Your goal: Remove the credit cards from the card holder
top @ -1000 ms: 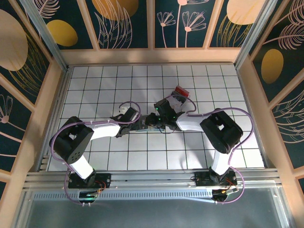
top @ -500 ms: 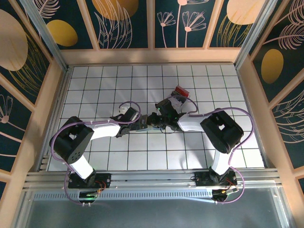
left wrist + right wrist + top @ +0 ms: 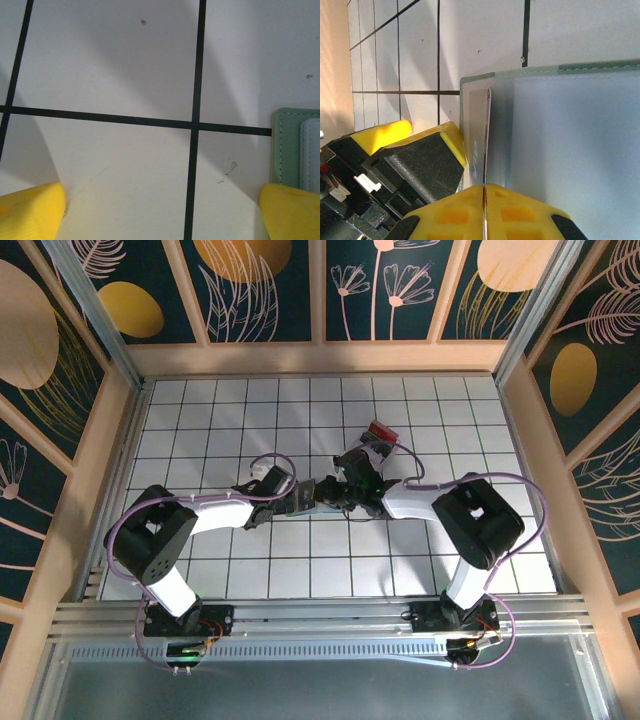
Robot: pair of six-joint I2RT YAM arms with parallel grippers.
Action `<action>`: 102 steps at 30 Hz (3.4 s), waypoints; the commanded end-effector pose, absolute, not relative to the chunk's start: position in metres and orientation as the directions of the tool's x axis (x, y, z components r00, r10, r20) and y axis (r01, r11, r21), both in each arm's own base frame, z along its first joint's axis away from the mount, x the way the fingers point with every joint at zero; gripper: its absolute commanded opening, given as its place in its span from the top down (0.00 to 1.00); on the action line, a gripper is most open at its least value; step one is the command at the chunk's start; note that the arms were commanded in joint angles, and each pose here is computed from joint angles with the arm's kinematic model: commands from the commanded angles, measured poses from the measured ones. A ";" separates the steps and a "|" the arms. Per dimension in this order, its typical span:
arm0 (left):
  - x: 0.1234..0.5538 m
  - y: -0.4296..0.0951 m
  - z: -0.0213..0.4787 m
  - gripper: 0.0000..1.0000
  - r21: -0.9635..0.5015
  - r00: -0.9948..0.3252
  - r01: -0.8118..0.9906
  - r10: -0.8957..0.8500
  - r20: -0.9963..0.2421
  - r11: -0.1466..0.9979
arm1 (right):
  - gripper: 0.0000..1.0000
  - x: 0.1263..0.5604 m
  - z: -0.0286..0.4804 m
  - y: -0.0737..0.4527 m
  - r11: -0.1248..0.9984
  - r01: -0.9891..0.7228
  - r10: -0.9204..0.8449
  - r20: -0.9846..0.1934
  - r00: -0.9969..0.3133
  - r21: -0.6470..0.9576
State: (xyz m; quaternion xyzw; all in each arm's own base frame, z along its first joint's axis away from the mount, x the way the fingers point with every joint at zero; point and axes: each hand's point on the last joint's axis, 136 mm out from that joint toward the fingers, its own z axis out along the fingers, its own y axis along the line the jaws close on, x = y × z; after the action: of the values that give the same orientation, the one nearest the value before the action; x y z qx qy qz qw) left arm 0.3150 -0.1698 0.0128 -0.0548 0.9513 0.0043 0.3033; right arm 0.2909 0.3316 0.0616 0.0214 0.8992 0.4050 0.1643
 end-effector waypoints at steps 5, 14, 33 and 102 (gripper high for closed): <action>0.302 -0.163 -0.003 0.01 0.026 -0.852 -0.100 -0.072 -0.518 0.995 | 0.89 0.292 0.080 0.337 0.606 -0.117 0.183 -0.281 -0.942 0.787; 0.301 -0.163 -0.003 0.01 0.031 -0.854 -0.099 -0.069 -0.516 0.995 | 0.90 0.291 0.079 0.338 0.596 -0.114 0.185 -0.273 -0.944 0.795; 0.319 -0.177 0.050 0.01 -0.046 -0.797 -0.072 -0.086 -0.598 0.996 | 0.98 0.293 0.066 0.325 0.658 -0.073 0.196 -0.264 -0.944 0.749; 0.311 -0.171 -0.006 0.01 0.072 -0.861 -0.053 -0.009 -0.508 0.996 | 0.99 0.306 0.082 0.299 0.743 -0.125 0.186 -0.383 -0.905 0.658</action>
State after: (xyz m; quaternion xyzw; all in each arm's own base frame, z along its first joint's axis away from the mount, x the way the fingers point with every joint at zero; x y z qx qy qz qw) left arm 0.3311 -0.1917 0.0183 -0.0305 0.9515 -0.0140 0.3058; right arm 0.2973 0.3078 0.0684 0.0307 0.9030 0.3852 0.1876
